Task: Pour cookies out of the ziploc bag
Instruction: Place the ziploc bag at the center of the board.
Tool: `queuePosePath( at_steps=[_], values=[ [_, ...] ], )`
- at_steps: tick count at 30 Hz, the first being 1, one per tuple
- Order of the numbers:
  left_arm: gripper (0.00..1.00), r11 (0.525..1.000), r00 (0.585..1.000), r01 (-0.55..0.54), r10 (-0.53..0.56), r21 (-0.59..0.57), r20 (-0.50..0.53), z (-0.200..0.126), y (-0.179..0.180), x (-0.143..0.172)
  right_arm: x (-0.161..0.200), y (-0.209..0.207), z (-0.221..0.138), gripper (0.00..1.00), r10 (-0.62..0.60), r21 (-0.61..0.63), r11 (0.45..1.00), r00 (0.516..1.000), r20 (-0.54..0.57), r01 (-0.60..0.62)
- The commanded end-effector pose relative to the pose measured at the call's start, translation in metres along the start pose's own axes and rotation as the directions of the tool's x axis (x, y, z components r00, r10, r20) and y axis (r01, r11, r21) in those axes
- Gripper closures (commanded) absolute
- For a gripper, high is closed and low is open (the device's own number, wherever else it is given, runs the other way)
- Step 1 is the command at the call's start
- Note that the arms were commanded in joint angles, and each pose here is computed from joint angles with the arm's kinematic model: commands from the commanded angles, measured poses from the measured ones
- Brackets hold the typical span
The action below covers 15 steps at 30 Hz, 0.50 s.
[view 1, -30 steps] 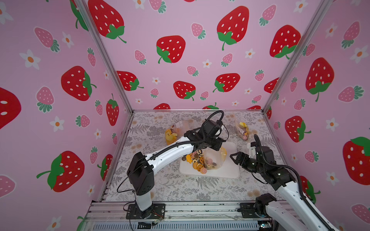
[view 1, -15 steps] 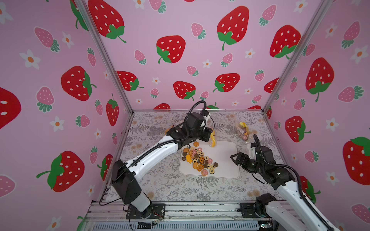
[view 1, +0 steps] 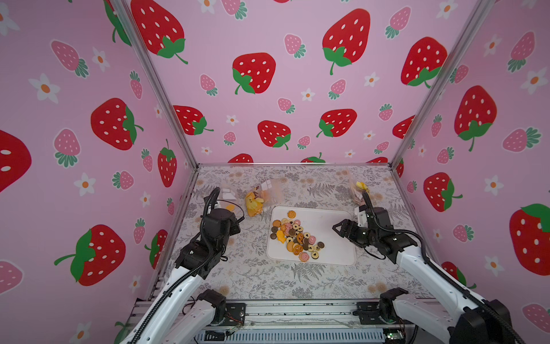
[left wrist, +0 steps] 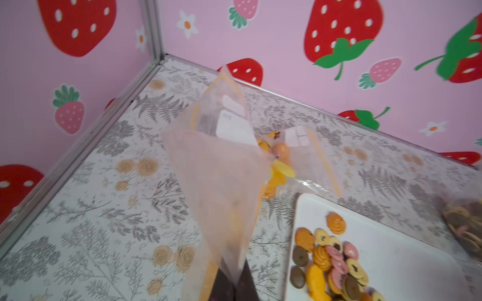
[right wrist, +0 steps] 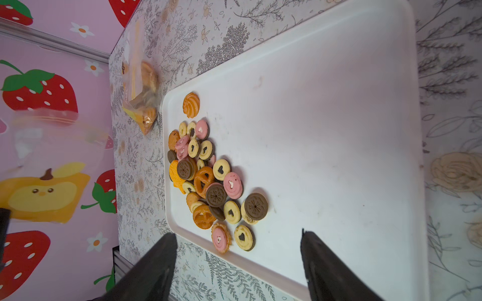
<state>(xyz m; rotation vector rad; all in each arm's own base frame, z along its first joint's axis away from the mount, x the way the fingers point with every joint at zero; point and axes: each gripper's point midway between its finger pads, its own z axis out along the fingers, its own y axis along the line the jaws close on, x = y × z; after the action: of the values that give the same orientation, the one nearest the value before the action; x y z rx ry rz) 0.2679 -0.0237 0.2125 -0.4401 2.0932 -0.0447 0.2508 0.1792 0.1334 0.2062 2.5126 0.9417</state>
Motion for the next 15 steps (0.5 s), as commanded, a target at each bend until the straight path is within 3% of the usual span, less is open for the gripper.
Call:
queuePosePath(
  at_steps=[1, 6, 8, 12, 13, 15],
  values=[
    [1.00, 0.980, 0.992, 0.124, -0.127, -0.153, -0.008, 0.009, 0.037, 0.027, -0.015, 0.027, -0.001, 0.23, -0.055, -0.072, 0.996, 0.998, 0.033, 0.058],
    [0.99, 0.963, 0.987, 0.125, -0.144, -0.239, -0.066, 0.016, 0.054, 0.056, -0.012, 0.024, 0.003, 0.23, -0.063, -0.063, 0.996, 0.998, 0.017, 0.064],
    [0.74, 0.962, 0.985, 0.125, -0.149, -0.241, -0.082, 0.019, 0.055, 0.062, -0.009, 0.022, 0.004, 0.23, -0.062, -0.062, 0.996, 0.998, 0.008, 0.062],
    [0.57, 0.971, 0.987, 0.101, -0.125, -0.216, -0.101, 0.021, 0.048, 0.061, -0.006, 0.018, 0.002, 0.22, -0.061, -0.054, 0.997, 0.998, 0.014, 0.062],
    [0.48, 0.970, 0.988, 0.097, -0.121, -0.224, -0.096, 0.019, 0.049, 0.058, -0.006, 0.017, 0.002, 0.22, -0.062, -0.052, 0.997, 0.998, 0.018, 0.063],
    [0.39, 0.980, 0.994, 0.061, -0.077, -0.190, -0.078, 0.014, 0.041, 0.043, -0.006, 0.017, 0.001, 0.22, -0.066, -0.050, 0.997, 0.998, 0.018, 0.067]
  ],
)
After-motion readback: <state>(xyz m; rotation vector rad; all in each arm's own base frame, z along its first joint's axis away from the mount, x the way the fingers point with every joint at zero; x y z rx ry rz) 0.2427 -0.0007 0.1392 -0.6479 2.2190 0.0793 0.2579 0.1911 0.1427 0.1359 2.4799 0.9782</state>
